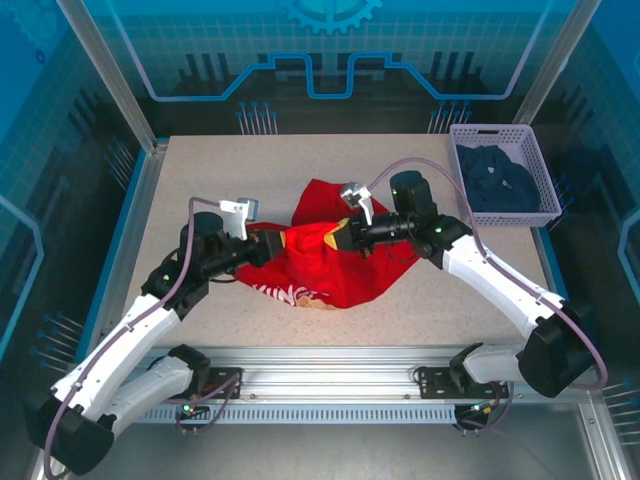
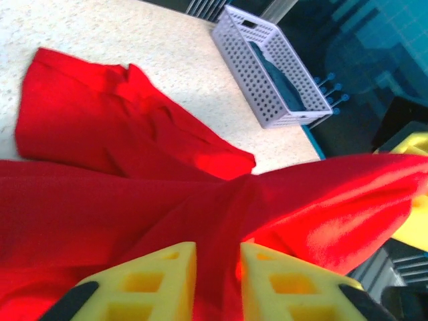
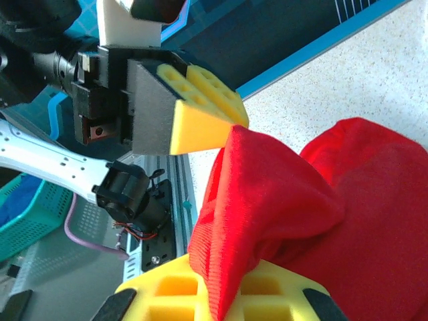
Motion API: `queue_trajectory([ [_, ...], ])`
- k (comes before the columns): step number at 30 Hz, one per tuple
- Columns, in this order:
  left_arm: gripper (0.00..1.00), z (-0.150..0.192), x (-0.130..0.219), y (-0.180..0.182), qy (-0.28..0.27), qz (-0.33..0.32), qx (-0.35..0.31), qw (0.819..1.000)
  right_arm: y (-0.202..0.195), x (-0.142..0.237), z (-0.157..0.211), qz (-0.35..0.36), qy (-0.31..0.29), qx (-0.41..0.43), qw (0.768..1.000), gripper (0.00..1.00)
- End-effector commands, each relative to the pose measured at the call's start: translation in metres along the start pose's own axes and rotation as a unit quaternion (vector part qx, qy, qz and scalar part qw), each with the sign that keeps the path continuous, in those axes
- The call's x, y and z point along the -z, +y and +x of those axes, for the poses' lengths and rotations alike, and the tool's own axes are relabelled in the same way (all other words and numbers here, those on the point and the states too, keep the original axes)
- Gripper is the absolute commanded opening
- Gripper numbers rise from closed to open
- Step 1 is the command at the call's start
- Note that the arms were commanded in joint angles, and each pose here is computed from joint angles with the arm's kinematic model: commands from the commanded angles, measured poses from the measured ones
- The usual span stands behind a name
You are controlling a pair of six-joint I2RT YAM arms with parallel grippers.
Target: Fold the inside-out t-shirt
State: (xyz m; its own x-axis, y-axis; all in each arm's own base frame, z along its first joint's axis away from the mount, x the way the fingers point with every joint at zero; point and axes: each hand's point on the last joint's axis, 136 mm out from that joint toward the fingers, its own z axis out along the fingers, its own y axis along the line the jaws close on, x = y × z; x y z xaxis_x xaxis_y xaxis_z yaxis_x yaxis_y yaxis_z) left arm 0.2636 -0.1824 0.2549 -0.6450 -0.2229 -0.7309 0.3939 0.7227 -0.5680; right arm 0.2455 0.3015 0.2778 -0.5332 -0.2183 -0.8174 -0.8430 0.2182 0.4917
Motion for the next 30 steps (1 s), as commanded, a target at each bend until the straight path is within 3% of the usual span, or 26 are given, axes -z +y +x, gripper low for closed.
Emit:
queue_trajectory([
  [1,0.37,-0.003,0.013,-0.007,-0.012,-0.020,-0.051,0.998,-0.003,0.001,-0.014,-0.014,-0.015,-0.034,0.999,0.00],
  [6,0.45,0.005,0.016,-0.031,-0.015,-0.005,-0.116,0.993,-0.014,0.000,-0.017,-0.010,-0.015,-0.071,0.997,0.00],
  [13,0.42,0.022,-0.004,-0.076,0.035,0.064,-0.179,0.981,-0.015,0.000,-0.014,-0.008,-0.013,-0.078,0.997,0.00],
  [18,0.41,0.017,-0.026,-0.050,0.056,-0.020,-0.166,0.984,-0.015,0.002,-0.012,-0.007,-0.011,-0.077,0.997,0.00],
  [26,0.41,0.020,-0.047,-0.047,0.078,-0.029,-0.159,0.984,-0.012,0.003,-0.014,-0.009,-0.015,-0.072,0.997,0.00],
  [28,0.37,0.020,-0.049,-0.047,0.075,-0.028,-0.160,0.984,-0.011,0.004,-0.015,-0.008,-0.018,-0.069,0.997,0.00],
  [30,0.24,0.020,-0.052,-0.049,0.075,-0.021,-0.157,0.985,-0.011,0.004,-0.016,-0.010,-0.019,-0.069,0.997,0.00],
])
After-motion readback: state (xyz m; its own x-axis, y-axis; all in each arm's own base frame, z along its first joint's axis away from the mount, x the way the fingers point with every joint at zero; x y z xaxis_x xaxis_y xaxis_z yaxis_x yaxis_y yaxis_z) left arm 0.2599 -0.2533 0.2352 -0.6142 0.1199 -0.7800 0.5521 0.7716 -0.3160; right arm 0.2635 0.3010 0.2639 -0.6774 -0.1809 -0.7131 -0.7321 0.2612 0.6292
